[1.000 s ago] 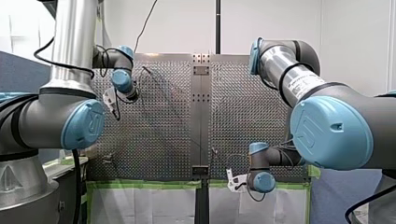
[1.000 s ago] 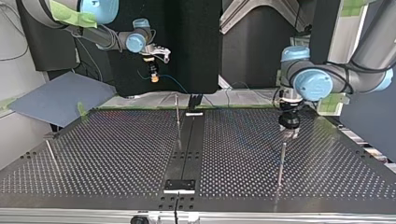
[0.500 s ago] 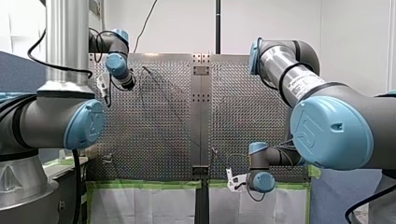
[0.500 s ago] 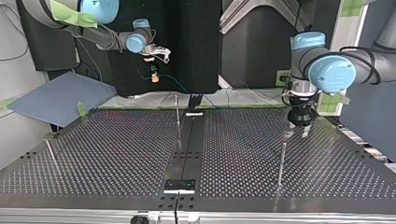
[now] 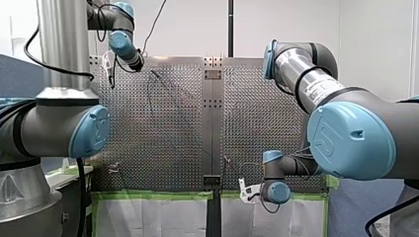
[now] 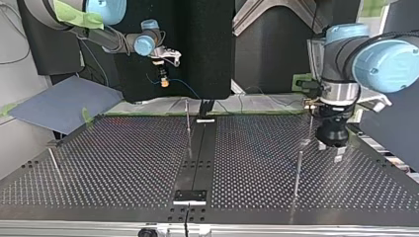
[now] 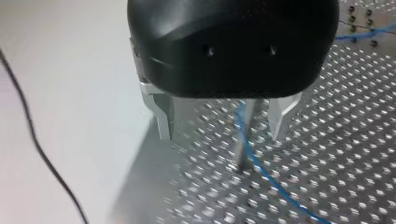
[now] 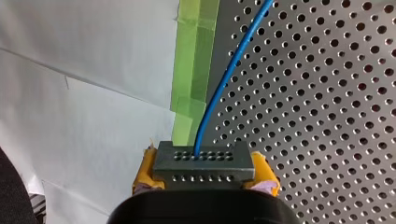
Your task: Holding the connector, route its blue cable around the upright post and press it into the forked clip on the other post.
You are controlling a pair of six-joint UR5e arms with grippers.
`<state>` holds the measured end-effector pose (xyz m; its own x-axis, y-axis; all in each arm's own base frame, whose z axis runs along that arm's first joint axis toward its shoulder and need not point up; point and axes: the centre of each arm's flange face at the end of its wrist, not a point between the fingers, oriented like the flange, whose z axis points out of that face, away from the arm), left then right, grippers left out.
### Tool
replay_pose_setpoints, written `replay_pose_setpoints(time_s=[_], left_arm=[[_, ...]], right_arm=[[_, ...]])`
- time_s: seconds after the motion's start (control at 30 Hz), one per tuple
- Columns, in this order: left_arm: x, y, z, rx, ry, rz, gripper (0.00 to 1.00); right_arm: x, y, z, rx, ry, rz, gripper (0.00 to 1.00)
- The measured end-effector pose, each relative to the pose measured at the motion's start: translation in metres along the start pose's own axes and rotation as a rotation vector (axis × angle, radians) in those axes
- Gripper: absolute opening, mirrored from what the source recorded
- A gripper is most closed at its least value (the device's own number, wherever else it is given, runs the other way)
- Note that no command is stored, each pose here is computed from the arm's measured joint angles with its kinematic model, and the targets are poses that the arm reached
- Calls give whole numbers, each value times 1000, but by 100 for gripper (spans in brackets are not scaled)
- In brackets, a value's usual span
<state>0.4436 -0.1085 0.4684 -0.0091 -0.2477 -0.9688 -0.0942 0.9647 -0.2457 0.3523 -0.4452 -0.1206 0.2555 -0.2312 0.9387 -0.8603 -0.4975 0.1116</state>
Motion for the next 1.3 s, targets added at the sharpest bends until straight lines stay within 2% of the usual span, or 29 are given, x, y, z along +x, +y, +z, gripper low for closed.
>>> replay_pose_setpoints(time_s=[0.17,0.43,0.57,0.77,1.1,1.3], left_arm=[[-29,-9,-13,19,-33,35,100],[-80,-31,-46,100,-88,90,100],[-95,-39,-59,120,-102,112,100],[-91,-43,-64,114,-60,140,100],[-53,-45,-49,104,101,153,100],[-44,-46,-53,96,161,159,100]], right_arm=[[0,0,0,1,0,0,0],[0,-1,0,4,-3,0,0],[0,-1,0,7,-3,1,0],[0,-1,0,8,-2,2,0],[0,-2,0,12,-1,2,0],[0,-2,0,15,-1,1,0]])
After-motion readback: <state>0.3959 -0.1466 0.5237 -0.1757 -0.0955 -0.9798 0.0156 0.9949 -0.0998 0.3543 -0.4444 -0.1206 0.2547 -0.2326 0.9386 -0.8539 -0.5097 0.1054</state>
